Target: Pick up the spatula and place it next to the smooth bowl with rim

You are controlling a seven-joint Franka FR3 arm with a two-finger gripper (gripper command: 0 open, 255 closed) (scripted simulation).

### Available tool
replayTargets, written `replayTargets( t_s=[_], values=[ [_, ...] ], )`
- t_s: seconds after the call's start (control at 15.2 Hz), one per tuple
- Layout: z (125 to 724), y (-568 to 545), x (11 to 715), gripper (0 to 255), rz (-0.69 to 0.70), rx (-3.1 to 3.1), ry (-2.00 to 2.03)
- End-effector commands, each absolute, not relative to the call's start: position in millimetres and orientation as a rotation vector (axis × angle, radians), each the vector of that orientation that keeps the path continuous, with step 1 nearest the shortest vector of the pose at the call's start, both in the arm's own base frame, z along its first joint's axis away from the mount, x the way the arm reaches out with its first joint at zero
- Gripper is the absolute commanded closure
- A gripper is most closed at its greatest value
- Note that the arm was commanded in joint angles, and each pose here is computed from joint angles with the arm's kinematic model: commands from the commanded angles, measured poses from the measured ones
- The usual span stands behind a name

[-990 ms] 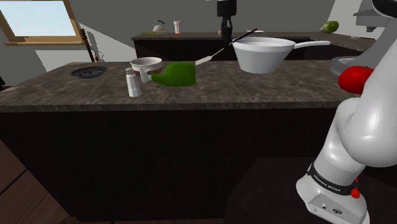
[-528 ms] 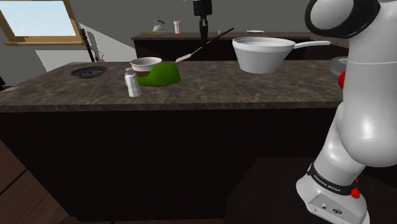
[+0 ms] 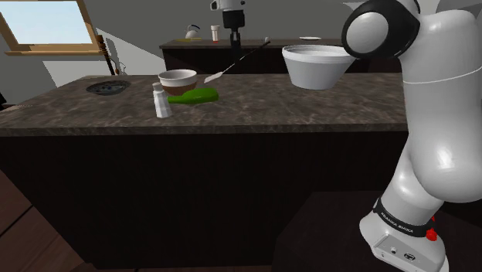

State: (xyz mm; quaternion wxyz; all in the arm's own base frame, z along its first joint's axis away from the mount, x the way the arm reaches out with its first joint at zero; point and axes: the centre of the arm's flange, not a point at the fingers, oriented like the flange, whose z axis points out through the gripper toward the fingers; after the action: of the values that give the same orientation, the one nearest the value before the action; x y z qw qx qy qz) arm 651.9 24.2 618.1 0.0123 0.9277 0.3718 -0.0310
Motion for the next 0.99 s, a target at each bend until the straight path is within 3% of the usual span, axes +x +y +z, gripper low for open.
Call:
replayTargets(
  t_s=[0.0, 0.92],
  values=[
    [607.0, 23.9, 652.7, 255, -0.096, 2.891, 1.159],
    [533.1, 23.9, 652.7, 255, -0.096, 2.891, 1.159]
  ],
)
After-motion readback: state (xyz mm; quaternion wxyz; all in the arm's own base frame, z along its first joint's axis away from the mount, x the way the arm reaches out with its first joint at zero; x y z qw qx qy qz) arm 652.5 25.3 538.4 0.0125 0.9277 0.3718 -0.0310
